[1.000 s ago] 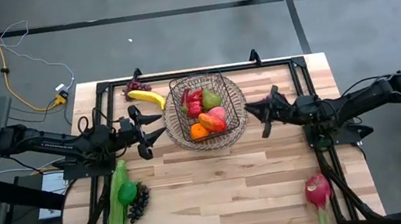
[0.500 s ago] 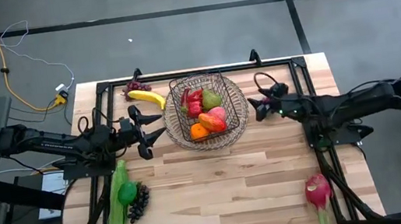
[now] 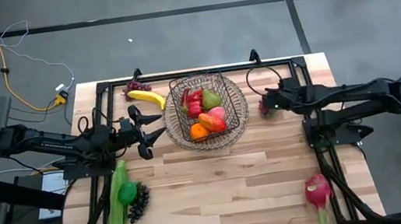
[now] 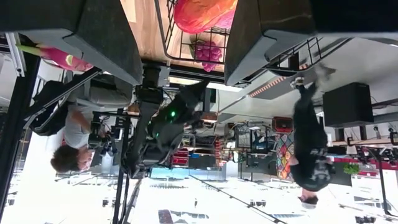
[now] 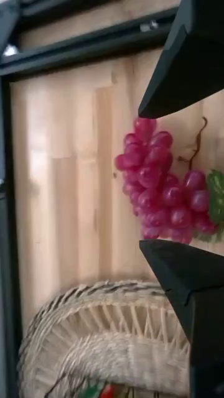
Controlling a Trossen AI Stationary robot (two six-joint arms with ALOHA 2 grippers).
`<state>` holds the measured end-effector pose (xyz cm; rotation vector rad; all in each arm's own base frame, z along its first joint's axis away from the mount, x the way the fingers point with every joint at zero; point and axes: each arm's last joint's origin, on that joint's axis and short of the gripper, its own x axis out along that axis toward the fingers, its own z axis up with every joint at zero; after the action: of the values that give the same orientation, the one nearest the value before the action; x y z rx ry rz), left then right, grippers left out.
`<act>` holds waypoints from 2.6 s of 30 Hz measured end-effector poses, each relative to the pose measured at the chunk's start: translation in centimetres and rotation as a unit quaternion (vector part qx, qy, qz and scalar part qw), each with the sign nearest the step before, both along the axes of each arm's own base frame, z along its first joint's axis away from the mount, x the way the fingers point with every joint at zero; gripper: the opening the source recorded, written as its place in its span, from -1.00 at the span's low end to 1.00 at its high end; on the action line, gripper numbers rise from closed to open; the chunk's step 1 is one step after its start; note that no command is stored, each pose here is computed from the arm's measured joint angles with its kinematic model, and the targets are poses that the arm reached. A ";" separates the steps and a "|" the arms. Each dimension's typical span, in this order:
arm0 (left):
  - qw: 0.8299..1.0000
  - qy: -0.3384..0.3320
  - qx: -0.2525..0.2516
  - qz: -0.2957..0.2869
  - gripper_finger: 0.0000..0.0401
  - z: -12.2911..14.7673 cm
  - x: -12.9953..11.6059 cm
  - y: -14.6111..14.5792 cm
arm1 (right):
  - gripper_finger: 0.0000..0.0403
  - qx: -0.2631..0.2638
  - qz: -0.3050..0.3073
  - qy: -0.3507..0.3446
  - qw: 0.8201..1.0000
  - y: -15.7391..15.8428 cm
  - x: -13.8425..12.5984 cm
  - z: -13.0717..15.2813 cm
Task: Build produce basket
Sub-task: Put the top right purple grapes into the black wire basket
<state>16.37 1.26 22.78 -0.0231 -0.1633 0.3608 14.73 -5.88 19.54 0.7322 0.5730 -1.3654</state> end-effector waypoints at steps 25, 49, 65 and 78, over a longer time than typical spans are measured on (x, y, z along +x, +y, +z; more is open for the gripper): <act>1.000 0.000 0.000 0.000 0.08 0.0 0.0 0.0 | 0.60 0.024 -0.078 0.067 0.994 -2.9 3.5 -7.1; 1.000 0.000 0.000 0.000 0.08 0.0 0.0 0.0 | 0.05 0.014 -0.079 0.073 0.994 -3.1 3.8 -7.7; 1.000 0.000 0.000 0.000 0.08 0.0 0.0 0.0 | -0.18 -0.003 -0.042 0.069 0.997 -3.2 4.2 -5.6; 1.000 0.000 0.000 0.000 0.08 0.0 0.0 0.0 | -0.18 -0.101 0.056 0.022 0.993 -4.1 6.4 3.4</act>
<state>16.37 1.26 22.78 -0.0230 -0.1630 0.3607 21.10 -9.99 22.92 0.4988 0.4949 -1.3151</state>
